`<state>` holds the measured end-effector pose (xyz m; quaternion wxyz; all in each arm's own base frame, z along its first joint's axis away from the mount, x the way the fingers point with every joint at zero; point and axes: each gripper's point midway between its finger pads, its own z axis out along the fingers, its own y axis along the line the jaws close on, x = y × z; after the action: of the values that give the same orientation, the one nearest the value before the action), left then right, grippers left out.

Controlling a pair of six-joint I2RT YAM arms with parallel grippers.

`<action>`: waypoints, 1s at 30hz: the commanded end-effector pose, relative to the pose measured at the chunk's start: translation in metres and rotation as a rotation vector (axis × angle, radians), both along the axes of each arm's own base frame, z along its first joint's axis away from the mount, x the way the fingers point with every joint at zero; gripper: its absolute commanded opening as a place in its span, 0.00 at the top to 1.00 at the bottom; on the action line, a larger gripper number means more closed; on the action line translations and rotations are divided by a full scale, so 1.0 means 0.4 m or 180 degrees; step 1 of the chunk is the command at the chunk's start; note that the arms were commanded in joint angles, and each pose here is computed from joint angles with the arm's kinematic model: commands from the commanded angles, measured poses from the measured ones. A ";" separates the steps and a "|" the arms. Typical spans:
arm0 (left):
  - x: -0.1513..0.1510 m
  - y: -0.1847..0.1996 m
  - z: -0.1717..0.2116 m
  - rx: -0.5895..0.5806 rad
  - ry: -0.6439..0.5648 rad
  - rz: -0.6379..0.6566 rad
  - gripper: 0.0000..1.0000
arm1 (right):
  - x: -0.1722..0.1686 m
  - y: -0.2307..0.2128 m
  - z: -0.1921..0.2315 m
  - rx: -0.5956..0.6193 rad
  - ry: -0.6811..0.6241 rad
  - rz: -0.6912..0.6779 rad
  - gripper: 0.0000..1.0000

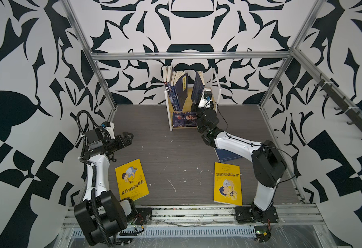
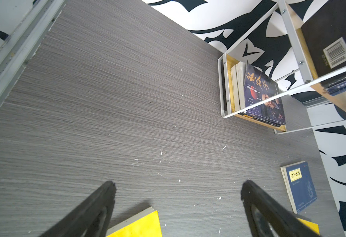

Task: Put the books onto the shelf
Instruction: 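Lower the blue book into the upper tier beside the other blue books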

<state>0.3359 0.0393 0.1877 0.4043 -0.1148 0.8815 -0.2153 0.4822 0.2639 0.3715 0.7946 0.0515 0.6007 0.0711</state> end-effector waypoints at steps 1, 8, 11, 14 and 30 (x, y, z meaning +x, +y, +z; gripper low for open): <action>0.004 -0.007 -0.007 0.0000 0.0013 -0.0052 0.00 | 0.001 -0.007 0.109 0.0396 -0.0343 0.0048 1.00; 0.007 -0.012 -0.013 0.0024 0.0066 -0.0087 0.00 | 0.077 0.060 0.048 0.0399 -0.0240 0.0207 1.00; 0.008 -0.011 -0.012 0.0037 0.0068 -0.0088 0.00 | 0.093 0.085 0.032 0.0399 -0.0207 0.0305 1.00; 0.009 -0.007 -0.016 0.0065 0.0071 -0.0083 0.00 | 0.096 0.104 0.017 0.0348 -0.0167 0.0410 1.00; 0.010 0.000 -0.031 0.0113 0.0105 -0.0068 0.00 | 0.069 0.150 -0.082 0.0010 0.0037 0.0743 1.00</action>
<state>0.3388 0.0390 0.1746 0.3895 -0.1064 0.8917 -0.2046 0.5149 0.3158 0.3473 0.7918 0.0083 0.5883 0.1639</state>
